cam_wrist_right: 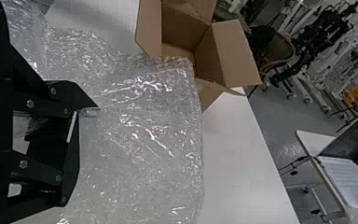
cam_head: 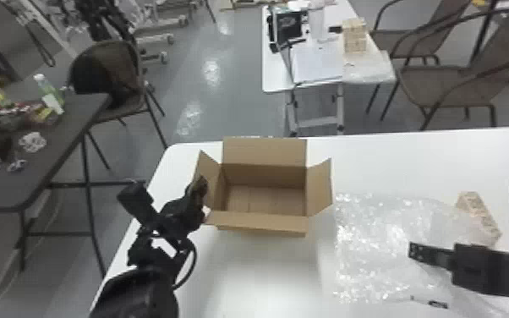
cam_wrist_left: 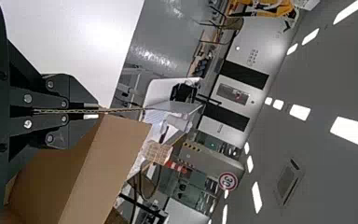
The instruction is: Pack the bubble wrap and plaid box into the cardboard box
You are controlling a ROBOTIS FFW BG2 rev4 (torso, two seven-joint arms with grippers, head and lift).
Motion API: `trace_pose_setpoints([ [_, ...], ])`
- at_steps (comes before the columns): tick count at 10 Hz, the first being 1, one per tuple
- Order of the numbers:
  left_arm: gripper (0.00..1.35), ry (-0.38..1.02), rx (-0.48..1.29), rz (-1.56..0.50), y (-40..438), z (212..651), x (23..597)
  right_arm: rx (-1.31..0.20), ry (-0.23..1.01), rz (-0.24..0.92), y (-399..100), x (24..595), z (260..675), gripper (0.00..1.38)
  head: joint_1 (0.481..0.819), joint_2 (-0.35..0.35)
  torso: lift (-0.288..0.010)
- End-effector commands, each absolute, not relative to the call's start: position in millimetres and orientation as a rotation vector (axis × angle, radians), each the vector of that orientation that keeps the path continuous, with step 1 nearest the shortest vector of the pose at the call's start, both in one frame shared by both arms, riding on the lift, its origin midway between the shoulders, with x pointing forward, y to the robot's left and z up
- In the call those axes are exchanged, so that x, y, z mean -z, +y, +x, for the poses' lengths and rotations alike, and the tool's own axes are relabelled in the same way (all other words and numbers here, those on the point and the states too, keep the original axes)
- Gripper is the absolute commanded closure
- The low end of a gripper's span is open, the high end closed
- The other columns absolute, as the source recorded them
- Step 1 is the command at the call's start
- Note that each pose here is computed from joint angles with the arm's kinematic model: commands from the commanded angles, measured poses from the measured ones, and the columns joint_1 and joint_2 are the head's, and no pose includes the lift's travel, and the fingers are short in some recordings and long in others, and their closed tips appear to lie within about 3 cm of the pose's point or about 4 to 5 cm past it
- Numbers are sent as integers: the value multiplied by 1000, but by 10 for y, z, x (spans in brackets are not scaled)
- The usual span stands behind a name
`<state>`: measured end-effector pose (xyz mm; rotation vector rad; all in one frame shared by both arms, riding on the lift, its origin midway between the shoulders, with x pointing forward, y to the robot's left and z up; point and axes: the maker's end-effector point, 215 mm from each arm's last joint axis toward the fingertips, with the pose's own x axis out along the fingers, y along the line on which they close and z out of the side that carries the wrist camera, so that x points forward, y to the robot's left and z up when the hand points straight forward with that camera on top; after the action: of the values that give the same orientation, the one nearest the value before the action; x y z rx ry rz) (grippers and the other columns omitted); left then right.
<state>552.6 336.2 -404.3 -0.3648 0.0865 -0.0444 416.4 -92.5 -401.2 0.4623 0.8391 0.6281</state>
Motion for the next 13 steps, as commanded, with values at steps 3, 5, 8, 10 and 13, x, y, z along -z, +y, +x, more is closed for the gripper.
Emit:
trace_pose_setpoints([
  [3, 1208, 98, 42, -360, 3262, 5557, 4069, -792, 729, 515, -600, 3330, 4312, 1217, 695, 292, -44],
  [5, 1208, 86, 28, -364, 3259, 5538, 4060, -870, 677, 618, -220, 3338, 4484, 1217, 695, 300, -44],
  [8, 1208, 82, 7, -367, 3183, 5517, 4090, -919, 567, 692, 232, 3274, 4875, 1217, 695, 336, -44],
  [10, 1208, 80, 7, -376, 3133, 5516, 4094, -957, 577, 676, 507, 3417, 5065, 1217, 695, 350, -44],
  [13, 1208, 77, 9, -378, 3120, 5543, 4067, -1060, 602, 691, 946, 3664, 5123, 1217, 695, 350, -44],
])
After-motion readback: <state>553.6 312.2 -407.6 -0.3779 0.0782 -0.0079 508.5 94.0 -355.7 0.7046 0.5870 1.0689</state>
